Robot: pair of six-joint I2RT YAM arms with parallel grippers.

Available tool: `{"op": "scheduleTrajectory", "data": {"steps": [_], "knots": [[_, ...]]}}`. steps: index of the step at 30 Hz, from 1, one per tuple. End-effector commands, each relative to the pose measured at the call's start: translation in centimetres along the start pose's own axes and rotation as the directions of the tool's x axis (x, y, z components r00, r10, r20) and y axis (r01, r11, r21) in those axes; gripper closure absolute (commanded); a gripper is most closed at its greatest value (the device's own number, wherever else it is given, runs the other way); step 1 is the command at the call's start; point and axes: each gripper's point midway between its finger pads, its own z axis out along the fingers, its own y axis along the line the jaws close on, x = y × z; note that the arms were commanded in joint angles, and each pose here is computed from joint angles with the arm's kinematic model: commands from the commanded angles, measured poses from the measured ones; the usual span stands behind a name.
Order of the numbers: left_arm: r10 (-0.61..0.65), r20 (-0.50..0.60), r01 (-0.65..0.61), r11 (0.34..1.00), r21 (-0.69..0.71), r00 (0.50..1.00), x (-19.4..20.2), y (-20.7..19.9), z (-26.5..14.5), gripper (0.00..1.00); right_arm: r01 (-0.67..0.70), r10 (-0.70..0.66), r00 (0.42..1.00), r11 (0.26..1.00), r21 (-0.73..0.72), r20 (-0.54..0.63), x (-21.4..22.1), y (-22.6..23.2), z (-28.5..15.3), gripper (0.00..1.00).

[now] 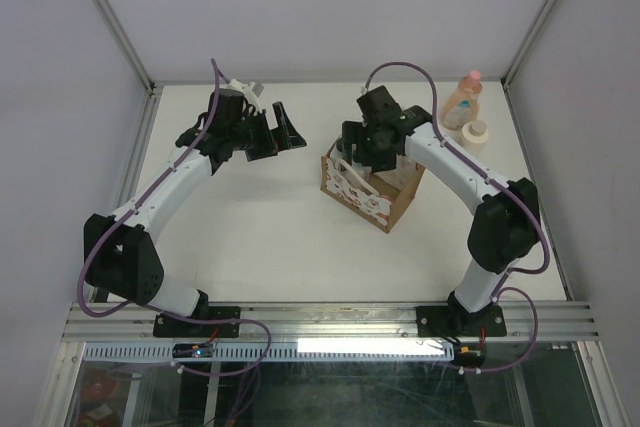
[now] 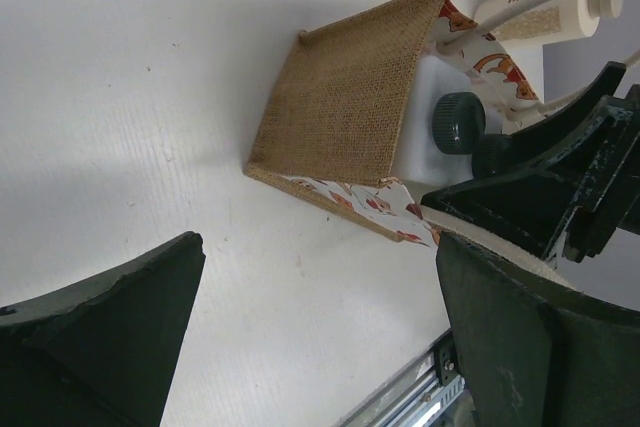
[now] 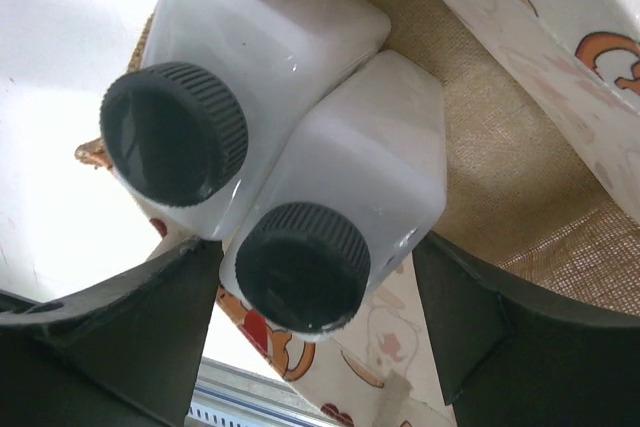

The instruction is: Take the personal care products out of the canvas bag

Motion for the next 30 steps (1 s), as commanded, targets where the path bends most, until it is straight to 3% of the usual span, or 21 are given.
{"op": "scheduleTrajectory", "data": {"steps": [1,13,21,24,30], "knots": [[0.040,0.056,-0.042,0.998,0.043,0.998,-1.2,-1.8,-1.2,0.01,0.014,-0.016,0.998,0.999,0.034,0.059,-1.9,0.3,-0.5,0.22],[0.043,0.059,-0.045,0.998,0.045,0.997,-1.5,-2.1,-1.2,0.01,0.207,-0.222,0.973,0.959,0.196,0.056,-2.9,-2.9,-2.3,0.39],[0.036,0.053,-0.039,0.998,0.046,0.998,-1.6,-2.0,-0.9,0.01,0.344,-0.355,0.932,0.929,0.138,0.065,-2.9,-2.4,-2.5,0.50],[0.034,0.052,-0.037,0.998,0.045,0.998,-1.6,-2.0,-0.8,0.01,0.317,-0.330,0.942,0.935,0.159,0.062,-3.0,-2.6,-2.1,0.50],[0.037,0.056,-0.040,0.998,0.046,0.998,-1.6,-2.1,-1.0,0.01,0.249,-0.258,0.965,0.957,0.149,0.042,-2.5,-2.3,-0.6,0.40]]}}
